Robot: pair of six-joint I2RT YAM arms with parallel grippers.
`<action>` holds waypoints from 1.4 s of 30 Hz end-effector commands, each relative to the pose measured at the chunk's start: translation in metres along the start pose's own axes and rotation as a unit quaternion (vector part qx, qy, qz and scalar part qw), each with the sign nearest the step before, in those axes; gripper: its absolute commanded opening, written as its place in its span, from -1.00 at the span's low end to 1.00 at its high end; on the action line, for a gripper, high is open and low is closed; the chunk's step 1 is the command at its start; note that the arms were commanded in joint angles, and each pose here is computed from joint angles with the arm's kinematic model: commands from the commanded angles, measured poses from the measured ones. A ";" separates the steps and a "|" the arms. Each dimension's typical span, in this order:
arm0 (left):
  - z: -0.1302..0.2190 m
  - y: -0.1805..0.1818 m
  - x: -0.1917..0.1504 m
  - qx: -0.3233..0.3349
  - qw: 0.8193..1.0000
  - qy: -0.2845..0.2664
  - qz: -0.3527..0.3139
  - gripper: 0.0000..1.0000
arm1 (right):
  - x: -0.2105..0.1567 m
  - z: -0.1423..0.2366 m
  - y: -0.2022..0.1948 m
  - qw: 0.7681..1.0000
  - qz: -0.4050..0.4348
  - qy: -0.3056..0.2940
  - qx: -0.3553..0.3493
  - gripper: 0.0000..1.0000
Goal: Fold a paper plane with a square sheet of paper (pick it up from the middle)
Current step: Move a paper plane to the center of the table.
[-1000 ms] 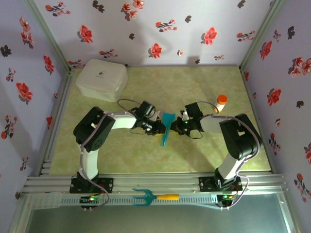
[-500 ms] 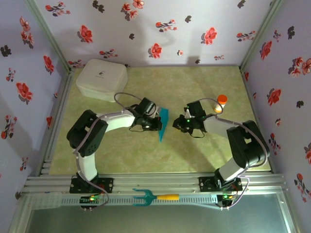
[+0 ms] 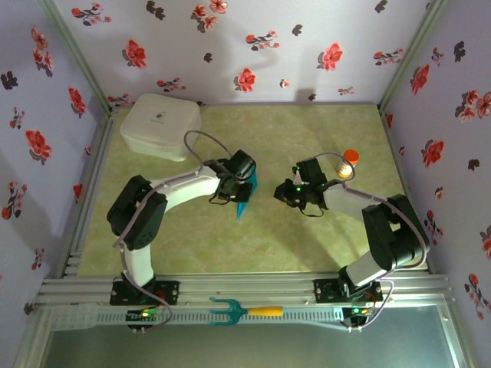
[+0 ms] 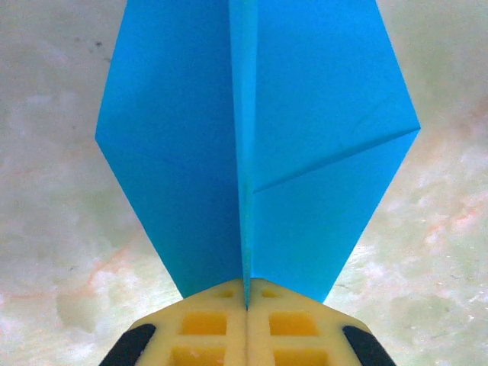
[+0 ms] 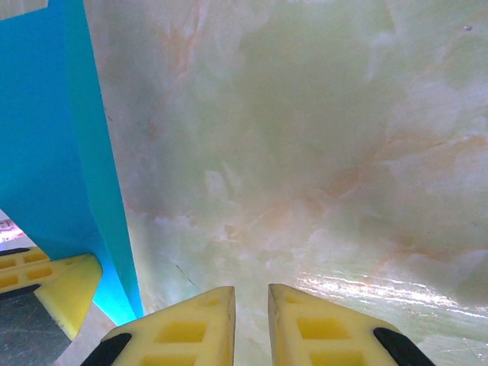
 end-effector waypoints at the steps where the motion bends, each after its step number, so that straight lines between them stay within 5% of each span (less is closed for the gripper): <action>1: -0.005 0.007 -0.007 0.032 0.999 0.020 0.001 -0.97 | 0.002 0.000 0.005 1.000 -0.001 -0.002 0.009 -0.60; 42: -0.027 0.003 -0.015 0.026 0.998 0.056 0.015 -0.67 | -0.004 -0.012 0.003 1.000 -0.011 0.024 0.012 -0.56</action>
Point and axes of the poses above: each hand's point on the last joint's axis, 136 mm out from that joint toward the fingers, its own z axis back along the fingers, its own y axis along the line the jaws close on, x = y × z, the point moved 3 cm from there along z, back along the fingers
